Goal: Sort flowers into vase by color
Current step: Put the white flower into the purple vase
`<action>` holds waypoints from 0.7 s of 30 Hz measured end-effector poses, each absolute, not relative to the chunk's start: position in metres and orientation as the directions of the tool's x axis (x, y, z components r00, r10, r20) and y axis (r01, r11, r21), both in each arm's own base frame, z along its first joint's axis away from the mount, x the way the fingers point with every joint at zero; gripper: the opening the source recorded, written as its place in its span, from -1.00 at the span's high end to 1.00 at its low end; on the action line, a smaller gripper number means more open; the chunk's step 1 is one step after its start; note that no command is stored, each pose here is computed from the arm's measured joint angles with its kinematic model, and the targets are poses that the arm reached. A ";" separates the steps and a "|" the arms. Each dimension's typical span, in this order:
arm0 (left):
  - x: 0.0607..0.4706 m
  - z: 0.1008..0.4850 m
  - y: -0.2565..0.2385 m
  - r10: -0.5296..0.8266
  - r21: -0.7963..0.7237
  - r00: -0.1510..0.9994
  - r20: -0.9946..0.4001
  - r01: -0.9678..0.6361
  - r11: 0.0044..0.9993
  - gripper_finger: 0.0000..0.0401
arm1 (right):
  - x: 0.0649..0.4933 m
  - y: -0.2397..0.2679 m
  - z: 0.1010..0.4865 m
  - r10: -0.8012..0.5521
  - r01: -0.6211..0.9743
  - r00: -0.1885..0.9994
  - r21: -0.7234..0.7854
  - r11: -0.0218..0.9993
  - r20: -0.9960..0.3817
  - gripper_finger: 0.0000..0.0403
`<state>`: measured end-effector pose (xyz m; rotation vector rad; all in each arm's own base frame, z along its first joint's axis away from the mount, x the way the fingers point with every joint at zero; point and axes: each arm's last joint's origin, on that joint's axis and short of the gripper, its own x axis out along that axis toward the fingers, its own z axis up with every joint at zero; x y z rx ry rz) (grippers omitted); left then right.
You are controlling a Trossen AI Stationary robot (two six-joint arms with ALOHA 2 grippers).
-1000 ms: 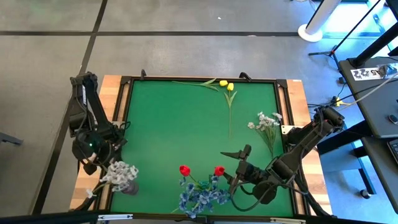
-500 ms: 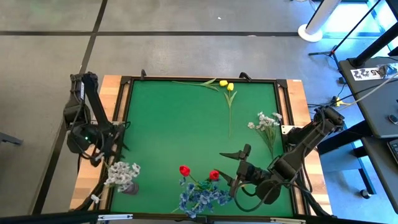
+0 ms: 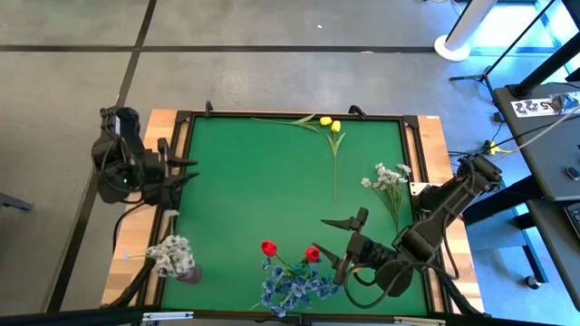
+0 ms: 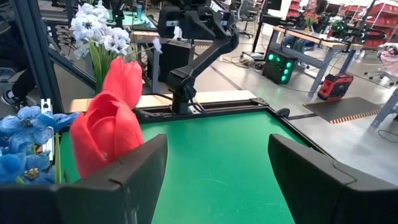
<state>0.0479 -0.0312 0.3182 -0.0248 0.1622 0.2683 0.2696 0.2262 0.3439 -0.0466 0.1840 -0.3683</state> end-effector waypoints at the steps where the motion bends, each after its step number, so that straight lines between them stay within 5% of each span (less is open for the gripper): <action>1: 0.048 0.318 -0.030 0.260 -0.030 0.951 -0.168 -0.268 0.963 0.29 | 0.270 0.226 0.344 -0.362 0.354 0.916 -0.078 0.932 -0.170 -0.39; 12: 0.055 0.317 -0.040 0.278 -0.173 0.951 -0.135 -0.299 0.939 0.29 | 0.270 0.209 0.356 -0.479 0.475 0.869 -0.059 0.878 -0.121 -0.39; 21: 0.065 0.294 -0.046 0.468 -0.117 0.882 -0.061 -0.472 0.874 0.29 | 0.302 0.152 0.365 -0.455 0.463 0.873 0.006 0.886 -0.173 -0.39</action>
